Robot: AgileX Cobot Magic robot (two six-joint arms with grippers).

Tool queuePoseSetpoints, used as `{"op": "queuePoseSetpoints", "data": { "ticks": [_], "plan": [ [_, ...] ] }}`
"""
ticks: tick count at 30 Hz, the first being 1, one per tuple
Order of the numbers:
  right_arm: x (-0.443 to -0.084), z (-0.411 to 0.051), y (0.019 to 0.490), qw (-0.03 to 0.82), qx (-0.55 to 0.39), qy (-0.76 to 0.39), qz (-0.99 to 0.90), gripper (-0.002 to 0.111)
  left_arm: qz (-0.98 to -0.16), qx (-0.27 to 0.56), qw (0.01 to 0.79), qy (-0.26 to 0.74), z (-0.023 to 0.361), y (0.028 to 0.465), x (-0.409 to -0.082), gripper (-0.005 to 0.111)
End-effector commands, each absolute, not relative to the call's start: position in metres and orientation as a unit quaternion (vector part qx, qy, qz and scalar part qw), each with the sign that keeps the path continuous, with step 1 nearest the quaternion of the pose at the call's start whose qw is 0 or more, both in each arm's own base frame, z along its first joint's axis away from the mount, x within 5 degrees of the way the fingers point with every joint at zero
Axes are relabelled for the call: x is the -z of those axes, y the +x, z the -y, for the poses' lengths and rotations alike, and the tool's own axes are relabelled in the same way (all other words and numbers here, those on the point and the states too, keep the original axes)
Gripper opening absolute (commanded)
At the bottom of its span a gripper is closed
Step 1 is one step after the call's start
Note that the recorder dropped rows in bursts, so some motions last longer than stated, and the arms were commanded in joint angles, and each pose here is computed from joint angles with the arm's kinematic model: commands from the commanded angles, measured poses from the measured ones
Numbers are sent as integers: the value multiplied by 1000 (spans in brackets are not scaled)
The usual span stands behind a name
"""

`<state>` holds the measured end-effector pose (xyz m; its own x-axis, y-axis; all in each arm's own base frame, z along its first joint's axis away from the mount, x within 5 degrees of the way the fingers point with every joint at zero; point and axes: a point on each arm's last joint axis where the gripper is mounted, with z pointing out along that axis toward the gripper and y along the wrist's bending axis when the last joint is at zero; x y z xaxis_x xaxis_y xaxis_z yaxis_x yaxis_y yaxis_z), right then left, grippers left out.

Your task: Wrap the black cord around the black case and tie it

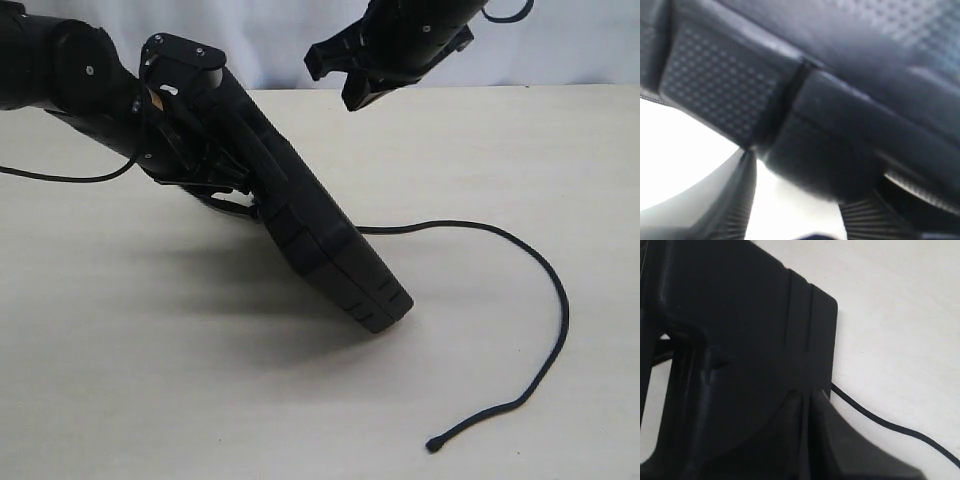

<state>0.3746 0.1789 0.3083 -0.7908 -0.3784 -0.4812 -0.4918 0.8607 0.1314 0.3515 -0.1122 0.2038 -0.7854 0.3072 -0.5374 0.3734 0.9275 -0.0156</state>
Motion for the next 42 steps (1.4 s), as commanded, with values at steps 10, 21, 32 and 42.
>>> {"op": "queuePoseSetpoints", "data": {
  "ticks": [10,21,32,42],
  "plan": [
    [-325,-142,287,420,-106,-266,-861,4,-938,65,290,179,116,353,-207,47],
    [-265,-153,167,524,-127,-404,-739,4,-938,65,289,179,116,353,-206,47],
    [-198,-133,125,467,-144,-415,-767,24,-939,67,288,176,116,352,-206,47],
    [-190,-139,124,508,-128,-448,-724,98,-939,67,286,176,116,352,-206,47]
  ]
}}
